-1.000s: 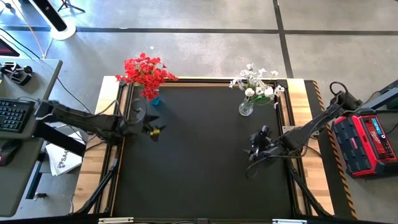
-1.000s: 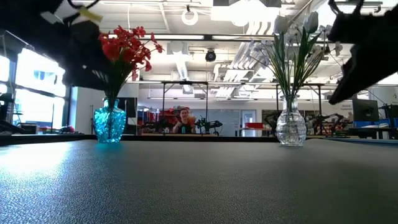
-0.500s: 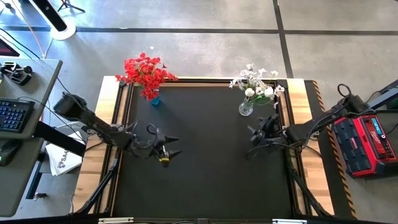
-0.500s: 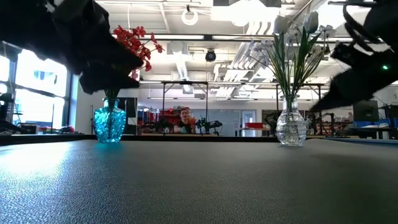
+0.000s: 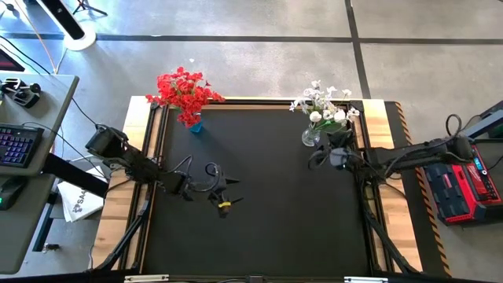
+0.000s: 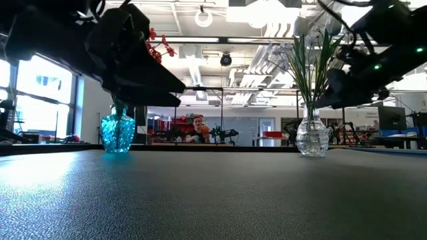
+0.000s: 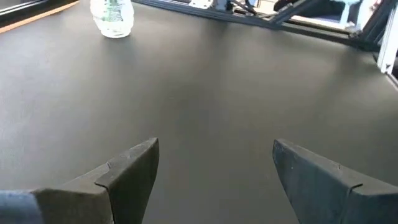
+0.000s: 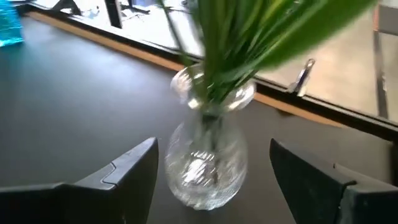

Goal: Sort flowers into vase by color
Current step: Move the transparent vase to the top right of the table

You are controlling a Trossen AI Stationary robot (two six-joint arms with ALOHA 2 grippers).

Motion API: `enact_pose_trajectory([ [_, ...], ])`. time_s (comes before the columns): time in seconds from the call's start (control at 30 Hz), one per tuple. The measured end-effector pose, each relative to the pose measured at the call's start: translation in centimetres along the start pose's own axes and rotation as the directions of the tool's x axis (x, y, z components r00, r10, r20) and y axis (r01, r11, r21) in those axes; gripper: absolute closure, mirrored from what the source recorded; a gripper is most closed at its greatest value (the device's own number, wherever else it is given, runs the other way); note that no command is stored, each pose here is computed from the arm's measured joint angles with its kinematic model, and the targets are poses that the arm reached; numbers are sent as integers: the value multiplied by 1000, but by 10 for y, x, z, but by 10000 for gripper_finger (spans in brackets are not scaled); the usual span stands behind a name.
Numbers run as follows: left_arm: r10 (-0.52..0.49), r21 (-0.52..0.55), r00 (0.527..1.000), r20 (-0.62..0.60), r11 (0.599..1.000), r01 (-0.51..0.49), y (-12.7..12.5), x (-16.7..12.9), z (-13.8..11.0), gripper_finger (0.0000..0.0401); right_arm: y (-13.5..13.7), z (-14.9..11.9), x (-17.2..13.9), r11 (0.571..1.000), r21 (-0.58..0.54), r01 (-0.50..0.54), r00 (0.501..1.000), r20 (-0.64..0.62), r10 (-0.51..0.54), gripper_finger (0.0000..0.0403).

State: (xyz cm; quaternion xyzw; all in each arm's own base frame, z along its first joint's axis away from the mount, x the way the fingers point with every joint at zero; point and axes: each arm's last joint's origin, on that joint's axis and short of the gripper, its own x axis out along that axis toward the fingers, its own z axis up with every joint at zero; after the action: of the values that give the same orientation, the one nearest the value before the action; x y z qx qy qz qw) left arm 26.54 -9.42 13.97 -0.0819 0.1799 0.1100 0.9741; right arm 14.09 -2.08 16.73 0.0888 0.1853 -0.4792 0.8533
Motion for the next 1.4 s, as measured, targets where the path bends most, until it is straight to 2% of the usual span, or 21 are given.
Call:
enact_pose_trajectory([
  [0.13, -6, 9, 1000, -13, 1000, 6, 0, 6, 1, 101, -7, 5, 13, 1000, 25, 14, 999, -41, -13, 111],
  [0.23, -6, 10, 1000, -20, 1000, 6, 0, 7, 0, 101, -9, 7, 23, 999, 30, -23, 996, -84, 26, 83],
  [0.37, -8, 3, 1000, -22, 1000, 8, 0, 7, 0, 101, -8, 12, 34, 999, 13, -47, 996, -71, 48, 48],
  [0.53, -17, 2, 1000, -24, 1000, 17, 0, 7, 0, 101, -6, 13, 45, 1000, -3, -26, 998, -49, 26, 48],
  [0.63, -19, 2, 999, -25, 1000, 19, 0, 7, 0, 101, -3, 12, 50, 999, -26, -23, 999, -46, 22, 72],
  [0.8, -19, -7, 999, -25, 1000, 19, 0, 7, 0, 101, 0, 12, 54, 998, -57, -29, 999, -32, 28, 139],
  [1.13, -19, -14, 999, -26, 1000, 18, 0, 7, 0, 101, -8, 21, 53, 995, -97, 15, 1000, 14, -14, 326],
  [1.23, -19, -14, 999, -27, 1000, 18, 0, 7, -1, 101, -19, 28, 53, 993, -98, 63, 997, 45, -59, 349],
  [1.4, -18, -13, 999, -28, 1000, 17, 0, 7, -1, 101, -40, 35, 59, 984, -72, 162, 986, 57, -158, 346],
])
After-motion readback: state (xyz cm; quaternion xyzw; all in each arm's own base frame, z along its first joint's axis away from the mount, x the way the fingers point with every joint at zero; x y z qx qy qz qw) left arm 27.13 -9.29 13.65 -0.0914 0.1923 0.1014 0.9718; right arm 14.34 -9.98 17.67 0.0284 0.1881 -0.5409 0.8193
